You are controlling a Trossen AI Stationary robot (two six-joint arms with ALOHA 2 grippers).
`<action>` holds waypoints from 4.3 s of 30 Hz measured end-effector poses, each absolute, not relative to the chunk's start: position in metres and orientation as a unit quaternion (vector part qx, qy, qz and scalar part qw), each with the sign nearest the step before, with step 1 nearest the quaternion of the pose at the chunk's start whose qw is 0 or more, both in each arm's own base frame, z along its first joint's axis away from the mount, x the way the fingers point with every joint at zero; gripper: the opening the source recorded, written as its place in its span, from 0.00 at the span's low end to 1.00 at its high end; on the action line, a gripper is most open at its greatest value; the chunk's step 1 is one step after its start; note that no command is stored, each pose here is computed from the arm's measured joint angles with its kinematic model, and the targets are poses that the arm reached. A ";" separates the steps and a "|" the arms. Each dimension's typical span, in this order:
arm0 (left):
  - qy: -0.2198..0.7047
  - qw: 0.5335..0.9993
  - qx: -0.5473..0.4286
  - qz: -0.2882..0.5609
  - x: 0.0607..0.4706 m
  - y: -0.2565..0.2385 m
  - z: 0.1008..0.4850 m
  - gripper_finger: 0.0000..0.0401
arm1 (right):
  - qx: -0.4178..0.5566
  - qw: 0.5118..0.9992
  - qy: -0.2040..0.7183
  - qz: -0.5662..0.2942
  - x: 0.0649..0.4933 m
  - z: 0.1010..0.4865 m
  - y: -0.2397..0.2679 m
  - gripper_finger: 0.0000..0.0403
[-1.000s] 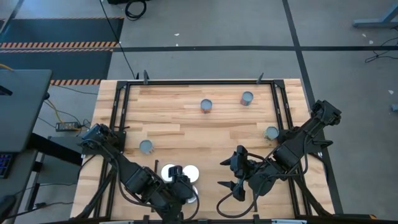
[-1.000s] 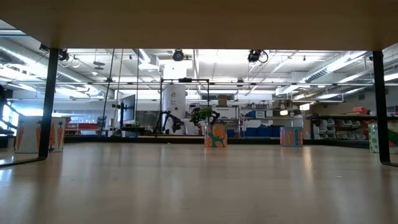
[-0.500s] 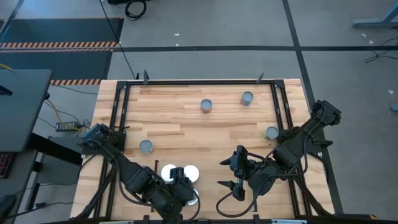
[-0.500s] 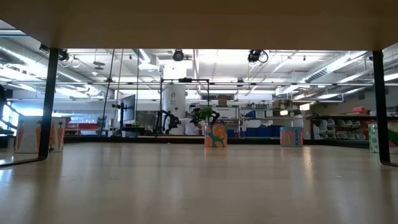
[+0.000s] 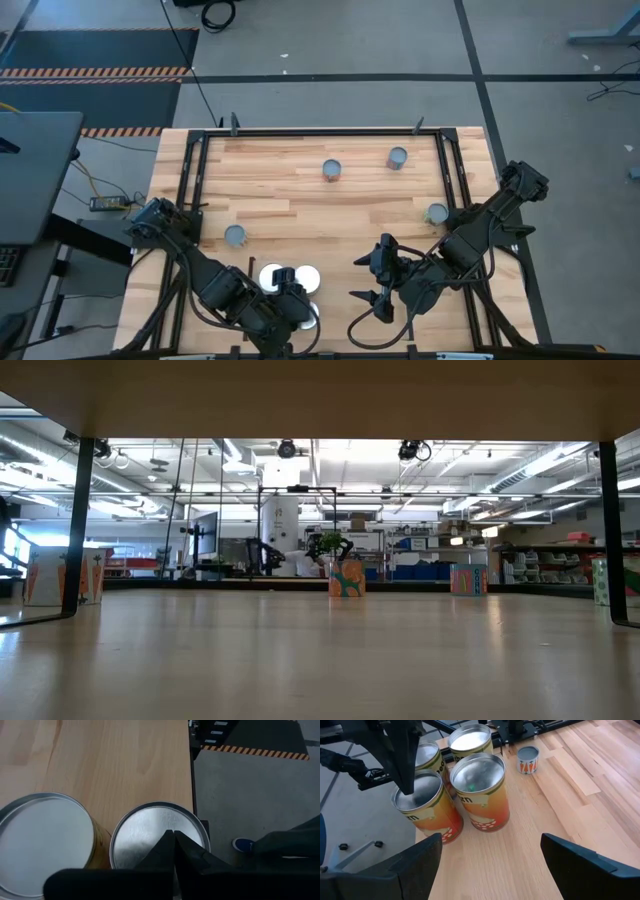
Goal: Pick and place cans onto a shelf
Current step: Put the canned oranges on the shelf
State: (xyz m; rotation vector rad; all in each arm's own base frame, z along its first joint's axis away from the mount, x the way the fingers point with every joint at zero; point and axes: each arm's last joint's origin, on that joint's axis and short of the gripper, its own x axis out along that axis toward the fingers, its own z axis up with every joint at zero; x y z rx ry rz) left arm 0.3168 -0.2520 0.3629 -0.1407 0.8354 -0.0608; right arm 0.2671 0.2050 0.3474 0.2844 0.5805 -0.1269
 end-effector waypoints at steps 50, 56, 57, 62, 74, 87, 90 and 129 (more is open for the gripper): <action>0.230 0.967 -0.024 0.103 0.180 -0.026 0.414 0.02 | 0.090 0.868 0.373 -0.314 0.371 0.211 -0.109 0.96; 0.226 0.963 -0.034 0.142 0.157 -0.003 0.400 0.02 | 0.093 0.855 0.389 -0.330 0.375 0.185 -0.127 0.96; 0.225 0.963 -0.033 0.147 0.155 -0.001 0.399 0.02 | 0.098 0.854 0.391 -0.329 0.375 0.181 -0.130 0.96; 0.218 0.961 -0.023 0.169 0.148 0.009 0.402 0.02 | 0.110 0.839 0.410 -0.340 0.374 0.167 -0.140 0.96; 0.197 0.963 -0.027 0.182 0.148 0.024 0.406 0.02 | 0.196 0.816 0.434 -0.327 0.374 0.137 -0.148 0.88; 0.155 0.969 -0.090 0.170 0.151 0.022 0.412 0.02 | 0.162 0.856 0.396 -0.290 0.370 0.195 -0.115 0.71; 0.135 0.973 -0.105 0.154 0.152 0.021 0.416 0.02 | 0.140 0.890 0.366 -0.233 0.361 0.238 -0.085 0.71; 0.068 0.974 -0.174 0.130 0.140 0.019 0.429 0.02 | -0.178 0.854 0.444 0.207 0.330 0.287 0.146 0.73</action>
